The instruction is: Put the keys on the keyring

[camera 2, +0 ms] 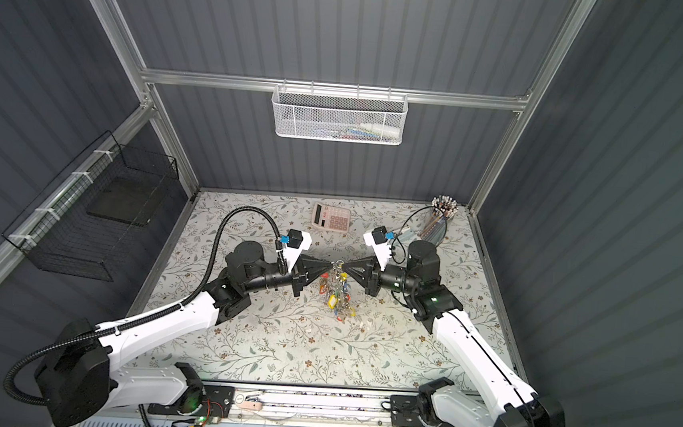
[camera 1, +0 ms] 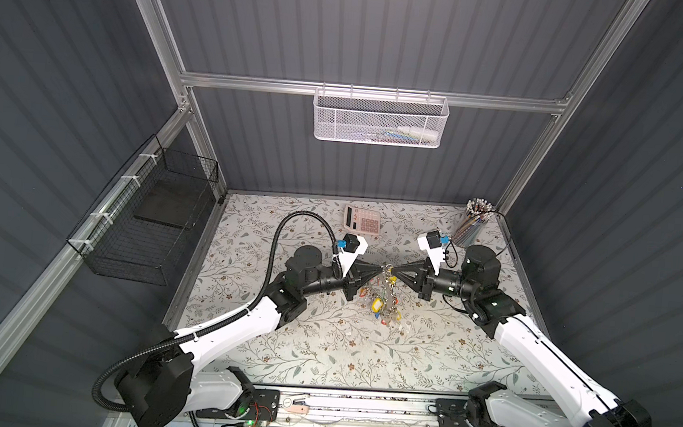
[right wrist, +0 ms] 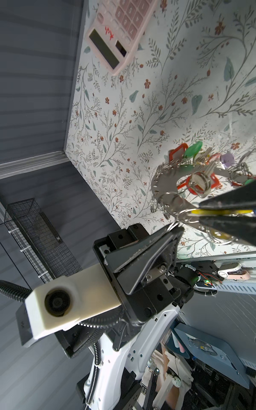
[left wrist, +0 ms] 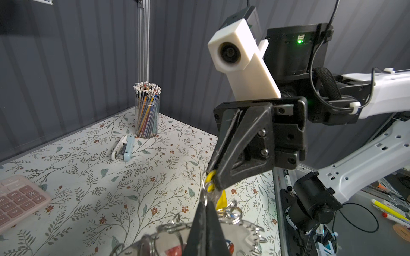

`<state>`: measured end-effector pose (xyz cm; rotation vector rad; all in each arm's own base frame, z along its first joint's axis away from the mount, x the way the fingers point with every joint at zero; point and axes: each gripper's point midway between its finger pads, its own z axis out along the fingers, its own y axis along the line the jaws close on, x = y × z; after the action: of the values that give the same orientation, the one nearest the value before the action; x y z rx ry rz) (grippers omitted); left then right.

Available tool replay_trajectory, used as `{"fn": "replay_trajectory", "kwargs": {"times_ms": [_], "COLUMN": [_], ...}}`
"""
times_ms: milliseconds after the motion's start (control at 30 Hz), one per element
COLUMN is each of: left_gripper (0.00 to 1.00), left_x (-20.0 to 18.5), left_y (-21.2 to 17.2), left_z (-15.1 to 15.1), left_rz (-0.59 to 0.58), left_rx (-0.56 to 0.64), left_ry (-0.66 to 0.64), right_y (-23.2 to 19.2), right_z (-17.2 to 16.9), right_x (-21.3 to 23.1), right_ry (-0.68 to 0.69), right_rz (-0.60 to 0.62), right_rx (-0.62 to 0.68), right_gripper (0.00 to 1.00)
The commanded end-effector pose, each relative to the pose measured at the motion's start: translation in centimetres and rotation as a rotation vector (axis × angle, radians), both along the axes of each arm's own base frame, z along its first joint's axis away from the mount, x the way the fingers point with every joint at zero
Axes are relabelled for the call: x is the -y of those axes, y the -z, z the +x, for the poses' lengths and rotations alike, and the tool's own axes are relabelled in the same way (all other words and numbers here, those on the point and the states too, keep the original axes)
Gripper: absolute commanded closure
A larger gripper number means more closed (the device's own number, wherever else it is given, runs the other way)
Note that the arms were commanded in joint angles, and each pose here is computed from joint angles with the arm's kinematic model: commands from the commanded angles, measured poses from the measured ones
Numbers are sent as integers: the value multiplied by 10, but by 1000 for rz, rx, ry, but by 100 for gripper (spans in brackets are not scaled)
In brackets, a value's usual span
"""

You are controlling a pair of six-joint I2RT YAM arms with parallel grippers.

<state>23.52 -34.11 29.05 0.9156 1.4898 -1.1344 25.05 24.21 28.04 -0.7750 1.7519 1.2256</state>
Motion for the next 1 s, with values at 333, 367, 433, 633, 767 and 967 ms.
{"fn": "replay_trajectory", "kwargs": {"times_ms": [333, 367, 433, 633, 767, 967], "left_gripper": [100, 100, 100, 100, 100, 100], "left_x": [2, 1, -2, -8, -10, -8], "left_y": [-46, -45, -43, -39, -38, -35], "left_z": [-11, -9, -8, -8, -9, -9], "left_rz": [-109, -103, -89, -37, -7, 19], "left_rx": [93, 95, 100, 126, 133, 125], "left_ry": [51, 41, 20, -12, -15, 2], "right_y": [4, 5, 6, 16, 13, 11], "right_z": [12, 12, 13, 19, 25, 24], "right_x": [-15, -14, -11, -3, 9, 11], "right_ry": [-19, -14, 4, 71, 161, 165], "right_rz": [-12, -16, -24, -54, -85, -74], "right_rx": [-11, -11, -4, -5, 26, 27], "right_gripper": [91, 91, 91, 90, 88, 86]}}
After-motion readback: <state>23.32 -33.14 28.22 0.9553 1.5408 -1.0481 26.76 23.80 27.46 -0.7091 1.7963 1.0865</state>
